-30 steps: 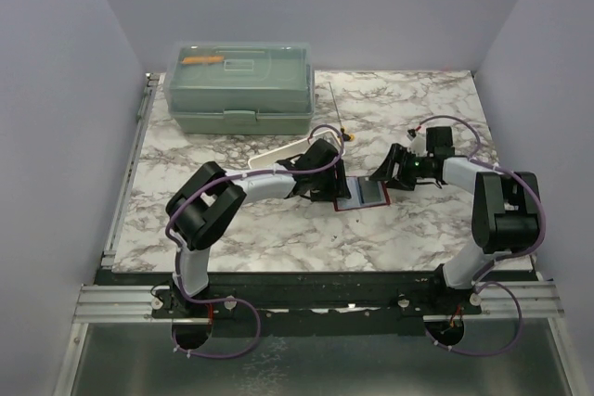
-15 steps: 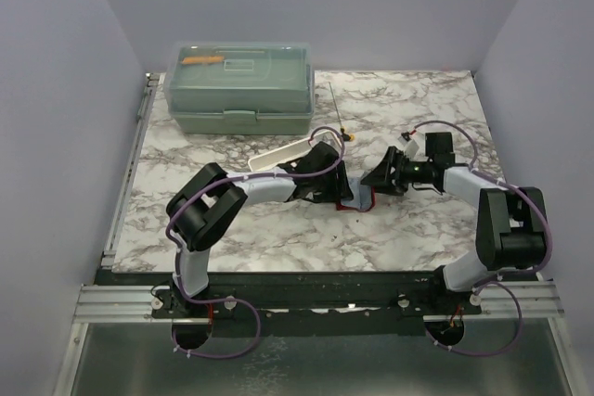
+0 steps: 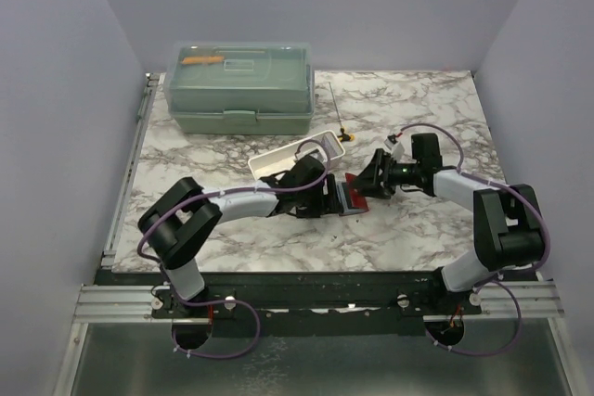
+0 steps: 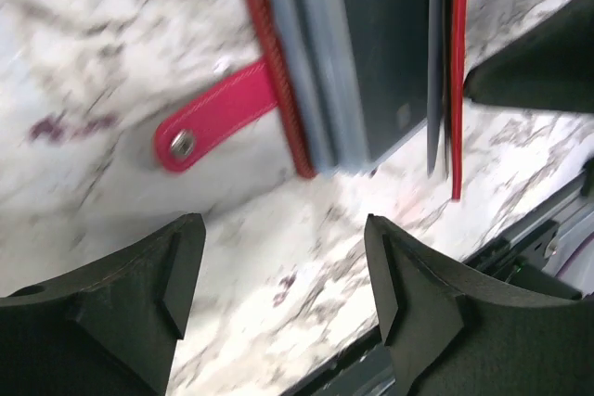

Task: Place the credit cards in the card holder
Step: Close the card holder at the center of the board.

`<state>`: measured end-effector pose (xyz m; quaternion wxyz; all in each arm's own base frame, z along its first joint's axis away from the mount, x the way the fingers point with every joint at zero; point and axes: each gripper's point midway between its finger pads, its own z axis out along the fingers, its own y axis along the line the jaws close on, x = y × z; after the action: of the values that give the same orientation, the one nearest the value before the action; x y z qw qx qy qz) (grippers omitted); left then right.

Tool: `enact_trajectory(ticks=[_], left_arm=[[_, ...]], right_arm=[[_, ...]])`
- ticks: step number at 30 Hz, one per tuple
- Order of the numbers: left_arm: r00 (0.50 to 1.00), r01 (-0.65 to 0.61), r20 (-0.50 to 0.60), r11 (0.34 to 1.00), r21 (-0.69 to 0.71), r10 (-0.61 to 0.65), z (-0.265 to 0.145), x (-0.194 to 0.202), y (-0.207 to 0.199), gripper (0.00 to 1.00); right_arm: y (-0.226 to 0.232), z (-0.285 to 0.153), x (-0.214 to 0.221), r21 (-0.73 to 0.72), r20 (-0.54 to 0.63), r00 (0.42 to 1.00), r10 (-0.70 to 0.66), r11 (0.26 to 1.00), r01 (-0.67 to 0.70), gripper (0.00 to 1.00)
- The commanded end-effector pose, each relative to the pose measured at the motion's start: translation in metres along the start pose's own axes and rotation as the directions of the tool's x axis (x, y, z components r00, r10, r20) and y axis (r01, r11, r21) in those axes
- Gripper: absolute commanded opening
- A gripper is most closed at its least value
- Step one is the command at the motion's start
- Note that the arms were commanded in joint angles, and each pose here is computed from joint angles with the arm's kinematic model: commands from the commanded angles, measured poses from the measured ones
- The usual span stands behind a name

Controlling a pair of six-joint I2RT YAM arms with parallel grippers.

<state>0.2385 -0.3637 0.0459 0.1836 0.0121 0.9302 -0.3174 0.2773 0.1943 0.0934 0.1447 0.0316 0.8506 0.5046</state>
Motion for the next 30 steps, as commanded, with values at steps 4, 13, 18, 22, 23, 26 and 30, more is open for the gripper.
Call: enact_trajectory(ticks=[4,13,18,22,23,26,30], left_arm=[[1.000,-0.001,-0.030,1.000,0.019,0.001,-0.055,0.023,0.013,0.77],[0.991,0.086,0.110,0.996,-0.034,-0.082,-0.055,-0.029,0.028,0.65],[0.982,0.093,0.174,0.992,-0.083,-0.078,-0.035,-0.048,0.033,0.58],[0.975,0.116,0.202,0.987,-0.110,-0.092,-0.020,-0.053,0.041,0.49],[0.974,0.126,0.202,0.985,-0.115,-0.101,-0.017,-0.052,0.043,0.48],[0.969,0.143,0.216,0.984,-0.109,-0.117,-0.011,-0.052,0.045,0.39],[0.973,0.140,0.197,0.987,-0.080,-0.122,-0.003,-0.050,0.041,0.30]], right_arm=[[-0.006,0.013,0.000,-0.005,-0.023,1.000,0.004,1.000,-0.004,0.66],[-0.032,0.027,0.010,0.062,-0.046,0.999,0.012,0.998,-0.009,0.42],[-0.040,0.028,0.009,0.103,-0.045,0.999,-0.008,0.995,0.012,0.29],[-0.045,0.028,0.010,0.119,-0.050,0.999,-0.014,0.993,0.020,0.24],[-0.045,0.029,0.010,0.118,-0.051,0.999,-0.016,0.993,0.022,0.23],[-0.046,0.029,0.011,0.116,-0.054,0.998,-0.017,0.993,0.023,0.22],[-0.046,0.028,0.009,0.121,-0.050,0.998,-0.035,0.992,0.041,0.21]])
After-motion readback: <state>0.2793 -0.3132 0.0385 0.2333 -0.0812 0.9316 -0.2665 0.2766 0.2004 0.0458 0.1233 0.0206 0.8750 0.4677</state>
